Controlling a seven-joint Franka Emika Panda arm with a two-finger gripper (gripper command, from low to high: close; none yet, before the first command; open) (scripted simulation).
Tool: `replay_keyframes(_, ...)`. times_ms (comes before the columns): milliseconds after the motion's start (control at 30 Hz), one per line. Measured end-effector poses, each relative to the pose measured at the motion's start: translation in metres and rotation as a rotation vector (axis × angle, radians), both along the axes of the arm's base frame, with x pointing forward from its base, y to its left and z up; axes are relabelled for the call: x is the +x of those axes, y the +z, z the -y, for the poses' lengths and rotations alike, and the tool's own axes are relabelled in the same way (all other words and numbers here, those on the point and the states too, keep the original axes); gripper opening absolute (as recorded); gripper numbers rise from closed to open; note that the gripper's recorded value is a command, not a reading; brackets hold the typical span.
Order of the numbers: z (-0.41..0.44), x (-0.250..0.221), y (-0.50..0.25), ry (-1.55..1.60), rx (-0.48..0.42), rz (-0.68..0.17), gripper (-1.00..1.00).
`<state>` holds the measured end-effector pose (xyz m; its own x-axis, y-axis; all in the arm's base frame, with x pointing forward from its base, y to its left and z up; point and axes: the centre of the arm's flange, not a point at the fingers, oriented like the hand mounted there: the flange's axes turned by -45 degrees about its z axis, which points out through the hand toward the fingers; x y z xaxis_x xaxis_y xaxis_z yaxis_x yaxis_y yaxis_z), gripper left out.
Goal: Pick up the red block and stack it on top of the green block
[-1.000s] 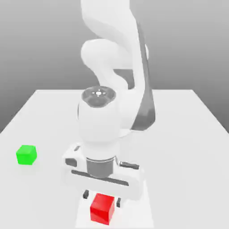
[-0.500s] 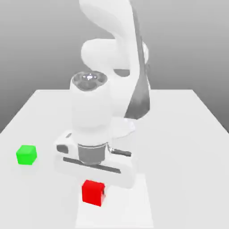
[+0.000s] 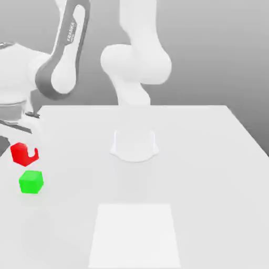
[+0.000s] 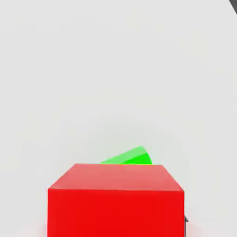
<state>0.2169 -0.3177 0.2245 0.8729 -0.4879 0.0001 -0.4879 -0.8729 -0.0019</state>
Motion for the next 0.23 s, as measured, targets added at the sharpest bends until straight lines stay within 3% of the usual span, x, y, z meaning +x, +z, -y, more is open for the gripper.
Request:
replay_keyframes(100,0.000,-0.002,-0.029,0.001,0.000,0.000,-1.00)
replay_keyframes(133,0.000,-0.002,-0.038,0.000,0.000,0.000,1.00)
replay_keyframes(233,0.000,-0.002,-0.038,0.000,0.000,0.000,1.00)
